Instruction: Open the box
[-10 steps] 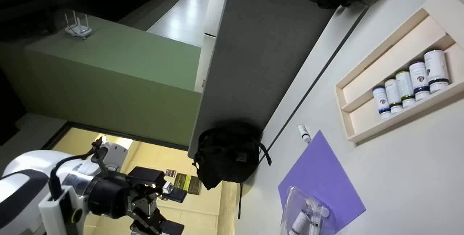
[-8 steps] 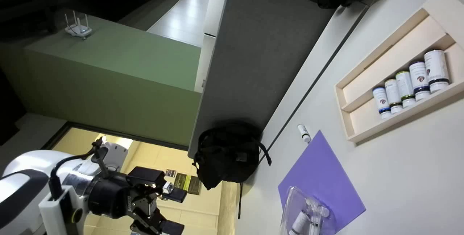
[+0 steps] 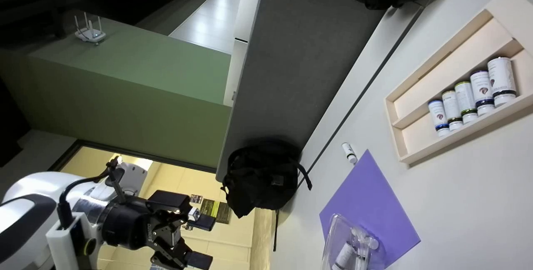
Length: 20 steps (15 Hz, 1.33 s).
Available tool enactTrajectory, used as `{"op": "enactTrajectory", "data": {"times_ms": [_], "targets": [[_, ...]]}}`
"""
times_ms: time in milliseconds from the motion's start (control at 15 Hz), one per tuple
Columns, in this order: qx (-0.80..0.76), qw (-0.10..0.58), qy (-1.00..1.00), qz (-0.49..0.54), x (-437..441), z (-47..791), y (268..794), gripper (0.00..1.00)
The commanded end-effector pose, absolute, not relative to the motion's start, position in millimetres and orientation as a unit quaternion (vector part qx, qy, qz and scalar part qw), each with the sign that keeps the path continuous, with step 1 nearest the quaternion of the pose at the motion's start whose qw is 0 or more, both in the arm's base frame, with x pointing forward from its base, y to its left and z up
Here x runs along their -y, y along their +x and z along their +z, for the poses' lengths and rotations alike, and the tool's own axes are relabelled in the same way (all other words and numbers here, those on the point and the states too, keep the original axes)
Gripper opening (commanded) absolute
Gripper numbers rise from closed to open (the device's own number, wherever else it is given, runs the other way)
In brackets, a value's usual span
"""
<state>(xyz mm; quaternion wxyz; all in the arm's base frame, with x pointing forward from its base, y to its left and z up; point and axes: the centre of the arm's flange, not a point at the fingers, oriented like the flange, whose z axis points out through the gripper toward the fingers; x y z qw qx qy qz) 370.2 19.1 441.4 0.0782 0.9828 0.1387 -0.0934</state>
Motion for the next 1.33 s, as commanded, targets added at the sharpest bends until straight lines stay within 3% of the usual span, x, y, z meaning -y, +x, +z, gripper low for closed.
{"op": "enactTrajectory", "data": {"times_ms": [0,600,867,933,1267], "targets": [[-0.082,0.051,0.994,-0.044,22,405,373,1.0],[0.065,-0.057,0.996,0.032,98,277,404,1.0],[0.078,-0.08,0.993,0.032,94,245,429,1.0],[0.079,-0.069,0.994,0.037,93,260,402,1.0],[0.076,-0.074,0.994,0.027,89,245,418,1.0]]}}
